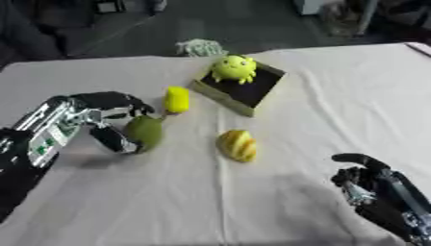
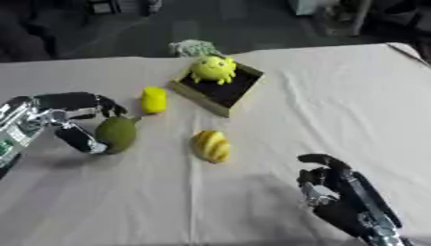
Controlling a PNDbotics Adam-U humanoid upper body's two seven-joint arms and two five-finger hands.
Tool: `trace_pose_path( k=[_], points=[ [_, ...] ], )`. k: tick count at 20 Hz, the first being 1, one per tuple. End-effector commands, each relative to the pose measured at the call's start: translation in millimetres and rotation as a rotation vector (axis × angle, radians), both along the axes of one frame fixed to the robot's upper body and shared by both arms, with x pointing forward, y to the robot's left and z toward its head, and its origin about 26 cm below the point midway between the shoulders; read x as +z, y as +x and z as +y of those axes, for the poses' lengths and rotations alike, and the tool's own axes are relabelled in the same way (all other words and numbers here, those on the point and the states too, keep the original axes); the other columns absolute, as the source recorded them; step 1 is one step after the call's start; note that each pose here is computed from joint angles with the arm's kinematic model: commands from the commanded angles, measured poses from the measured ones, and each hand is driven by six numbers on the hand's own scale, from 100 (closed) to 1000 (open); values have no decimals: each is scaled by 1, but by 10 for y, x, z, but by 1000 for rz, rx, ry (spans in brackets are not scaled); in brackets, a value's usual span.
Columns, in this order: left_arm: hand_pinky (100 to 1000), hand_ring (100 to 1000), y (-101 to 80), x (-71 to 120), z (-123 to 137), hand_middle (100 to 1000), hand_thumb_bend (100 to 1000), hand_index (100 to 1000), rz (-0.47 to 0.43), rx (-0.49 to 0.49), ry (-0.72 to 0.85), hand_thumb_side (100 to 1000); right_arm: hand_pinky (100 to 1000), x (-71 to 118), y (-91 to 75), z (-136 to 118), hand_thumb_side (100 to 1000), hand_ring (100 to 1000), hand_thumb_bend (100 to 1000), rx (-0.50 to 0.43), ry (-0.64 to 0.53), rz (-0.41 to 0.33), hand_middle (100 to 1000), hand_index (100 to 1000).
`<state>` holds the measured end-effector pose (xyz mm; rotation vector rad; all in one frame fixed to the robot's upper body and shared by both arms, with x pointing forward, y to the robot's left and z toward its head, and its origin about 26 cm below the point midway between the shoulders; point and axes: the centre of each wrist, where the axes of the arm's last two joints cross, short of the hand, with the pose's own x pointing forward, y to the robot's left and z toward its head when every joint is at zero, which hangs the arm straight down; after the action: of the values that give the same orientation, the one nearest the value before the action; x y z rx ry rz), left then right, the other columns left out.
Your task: Pick up objects on the table and place them in the box.
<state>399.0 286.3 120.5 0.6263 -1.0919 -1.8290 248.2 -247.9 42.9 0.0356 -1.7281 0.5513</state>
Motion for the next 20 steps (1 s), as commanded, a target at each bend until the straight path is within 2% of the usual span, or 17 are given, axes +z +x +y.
trace_pose_path(
  k=[1, 3, 8, 12, 14, 18, 20],
  points=[
    [811, 774, 40, 64, 29, 799, 302, 934, -18, -5, 24, 289, 637, 60, -2, -12, 304, 618, 100, 4, -3, -21, 771, 775],
    [774, 726, 42, 65, 35, 752, 271, 898, -23, -7, 26, 197, 637, 60, -2, -11, 304, 618, 100, 3, -3, -21, 771, 775],
    [683, 591, 32, 130, 54, 594, 185, 788, -82, -7, -2, 186, 637, 58, -2, -13, 306, 618, 100, 1, -3, -21, 772, 775],
    [609, 497, 7, 263, 56, 485, 119, 686, -159, -26, -43, 185, 637, 55, -3, -14, 306, 618, 100, -1, -3, -20, 772, 774],
    [594, 481, -10, 373, 42, 467, 103, 667, -195, -44, -63, 184, 637, 55, -3, -16, 306, 618, 100, -2, -3, -20, 772, 774],
    [600, 487, -26, 717, -61, 466, 100, 668, -293, -92, -106, 180, 637, 50, -7, -14, 305, 618, 100, 0, -3, -17, 772, 774],
    [600, 487, -33, 784, -94, 466, 100, 668, -309, -98, -117, 180, 637, 50, -7, -13, 305, 618, 100, 1, -3, -16, 772, 774]
  ],
)
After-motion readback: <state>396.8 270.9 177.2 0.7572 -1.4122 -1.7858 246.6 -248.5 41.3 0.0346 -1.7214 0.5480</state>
